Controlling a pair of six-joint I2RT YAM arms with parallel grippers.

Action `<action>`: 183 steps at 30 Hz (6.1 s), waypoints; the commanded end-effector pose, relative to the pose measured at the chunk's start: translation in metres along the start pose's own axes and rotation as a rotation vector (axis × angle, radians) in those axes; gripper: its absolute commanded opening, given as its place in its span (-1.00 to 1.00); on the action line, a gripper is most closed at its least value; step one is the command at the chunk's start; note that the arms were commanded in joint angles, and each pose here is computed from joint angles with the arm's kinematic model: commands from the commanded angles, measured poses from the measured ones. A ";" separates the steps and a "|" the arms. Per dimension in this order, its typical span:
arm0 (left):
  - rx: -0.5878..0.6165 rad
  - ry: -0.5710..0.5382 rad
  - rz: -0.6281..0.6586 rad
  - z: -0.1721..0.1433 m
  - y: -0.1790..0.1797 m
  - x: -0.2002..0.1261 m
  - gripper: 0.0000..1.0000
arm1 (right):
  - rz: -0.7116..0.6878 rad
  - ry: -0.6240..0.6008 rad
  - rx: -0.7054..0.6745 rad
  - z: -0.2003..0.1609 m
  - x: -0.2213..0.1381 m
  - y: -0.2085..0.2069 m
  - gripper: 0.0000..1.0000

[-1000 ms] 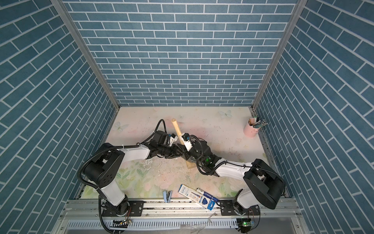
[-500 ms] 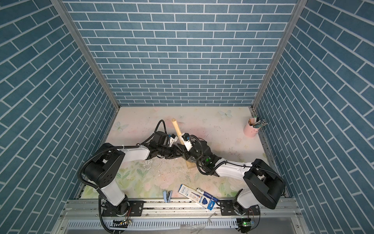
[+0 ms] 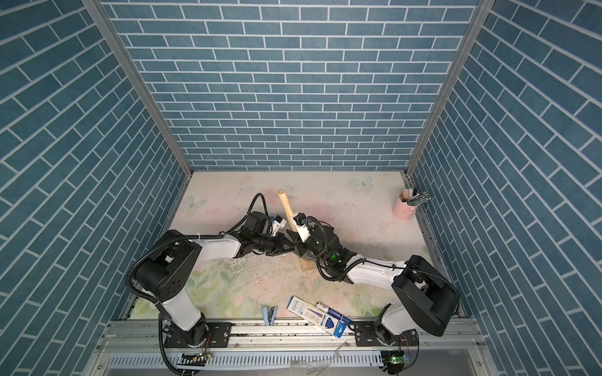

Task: Use a claw hammer to pull out a nail
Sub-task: Pick up the hammer at the center of the board.

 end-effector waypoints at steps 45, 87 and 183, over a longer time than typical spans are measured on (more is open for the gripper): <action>0.082 0.001 0.101 -0.002 -0.002 -0.006 -0.91 | 0.053 -0.093 -0.017 0.095 -0.033 0.021 -0.01; 0.160 0.017 0.252 0.004 -0.004 -0.015 -0.95 | -0.001 0.397 0.046 0.133 -0.081 0.028 -0.14; 0.181 0.038 0.311 0.004 -0.008 -0.018 -0.38 | -0.025 0.417 -0.052 0.136 -0.087 0.026 -1.00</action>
Point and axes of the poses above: each gripper's point midway between its finger pads, its own x axis out along the fingers, its own y axis along the line the jaws close on, z = x × y, the point moved 10 cm from there along -x, back along the fingers, and after that the axes turned 7 degrees about x, right-handed, at the moved point
